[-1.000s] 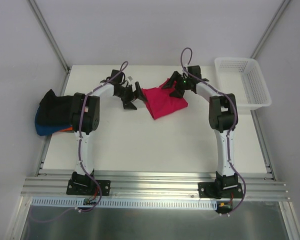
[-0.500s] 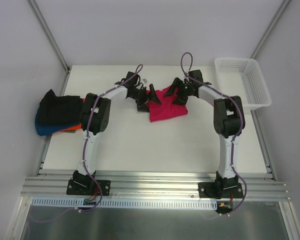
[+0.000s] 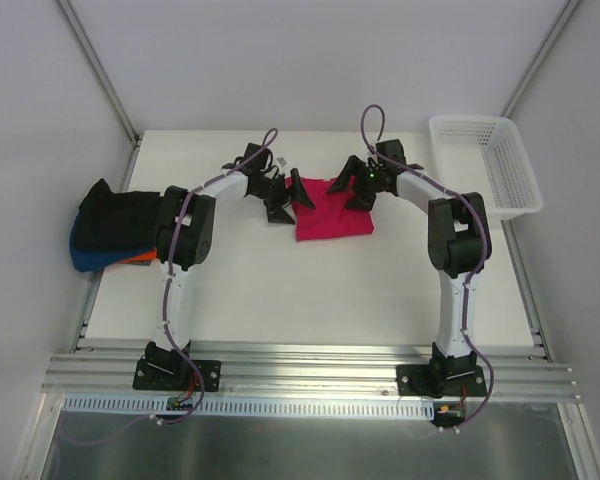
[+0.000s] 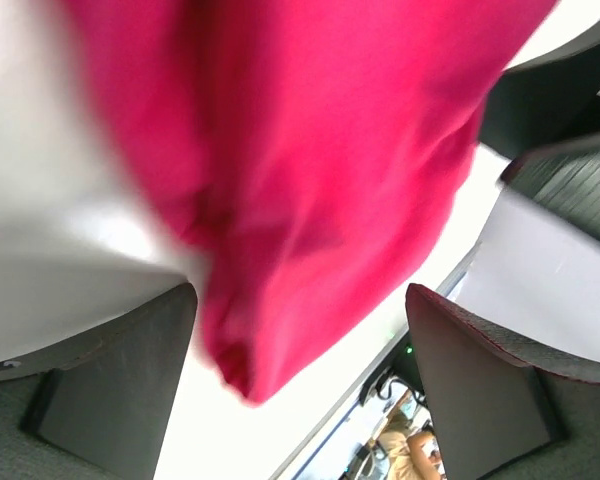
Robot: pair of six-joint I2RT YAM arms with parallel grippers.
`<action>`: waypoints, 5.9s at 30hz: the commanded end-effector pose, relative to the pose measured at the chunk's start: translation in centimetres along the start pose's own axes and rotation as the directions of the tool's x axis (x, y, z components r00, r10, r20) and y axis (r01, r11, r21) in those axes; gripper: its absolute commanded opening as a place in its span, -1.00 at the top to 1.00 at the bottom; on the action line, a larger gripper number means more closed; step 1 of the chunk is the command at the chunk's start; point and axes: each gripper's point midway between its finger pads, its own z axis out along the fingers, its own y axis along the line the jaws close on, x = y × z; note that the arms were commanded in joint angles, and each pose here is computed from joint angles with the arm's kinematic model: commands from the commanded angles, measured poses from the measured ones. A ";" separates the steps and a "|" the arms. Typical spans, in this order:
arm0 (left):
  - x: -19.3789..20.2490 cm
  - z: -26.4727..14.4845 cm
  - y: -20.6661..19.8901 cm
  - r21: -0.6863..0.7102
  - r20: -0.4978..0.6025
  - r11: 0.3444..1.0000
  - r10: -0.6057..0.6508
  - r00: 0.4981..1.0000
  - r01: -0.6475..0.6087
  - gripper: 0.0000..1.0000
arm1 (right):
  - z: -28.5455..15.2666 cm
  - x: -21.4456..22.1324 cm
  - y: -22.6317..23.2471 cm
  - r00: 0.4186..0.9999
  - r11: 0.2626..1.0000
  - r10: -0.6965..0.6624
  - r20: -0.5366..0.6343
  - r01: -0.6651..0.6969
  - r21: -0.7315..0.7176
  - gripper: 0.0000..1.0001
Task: Fold and stack the t-shirts
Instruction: Fold the long partially folded tshirt into a neat square, then put the neatly folded tshirt into the corner of the board with the left arm
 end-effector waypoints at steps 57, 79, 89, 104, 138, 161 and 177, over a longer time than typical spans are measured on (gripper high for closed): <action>-1.0 2.0 3.6 -0.077 -0.041 0.976 0.201 0.979 -0.204 1.00 | -2.8 -0.5 3.4 0.997 0.997 -0.058 0.056 0.061 -0.041 -0.67; -2.5 -24.3 5.8 -0.302 0.085 0.907 0.331 0.940 -0.292 1.00 | -12.5 -6.9 0.4 0.944 0.977 -0.212 0.253 0.198 0.080 -0.68; 0.2 -28.7 5.0 -0.325 0.077 0.898 0.337 0.938 -0.296 1.00 | -12.4 -5.7 2.6 0.931 0.963 -0.271 0.245 0.261 0.073 -0.70; 0.2 -39.9 5.8 -0.444 0.134 0.861 0.338 0.932 -0.249 1.00 | -12.3 -4.3 2.0 0.937 0.964 -0.265 0.228 0.255 0.073 -0.71; 5.3 -47.0 7.4 -0.612 0.168 0.765 0.371 0.913 -0.198 1.00 | -13.3 -3.4 0.9 0.939 0.968 -0.250 0.237 0.239 0.071 -0.72; -1.0 -50.2 19.8 -0.786 0.205 0.612 0.123 0.971 0.088 1.00 | -15.1 -2.7 -1.7 0.946 0.978 -0.207 0.250 0.189 0.094 -0.73; -7.0 -48.2 22.8 -0.907 0.132 0.420 0.188 0.973 0.042 0.17 | -16.2 -2.2 -2.6 0.948 0.981 -0.187 0.256 0.166 0.101 -0.73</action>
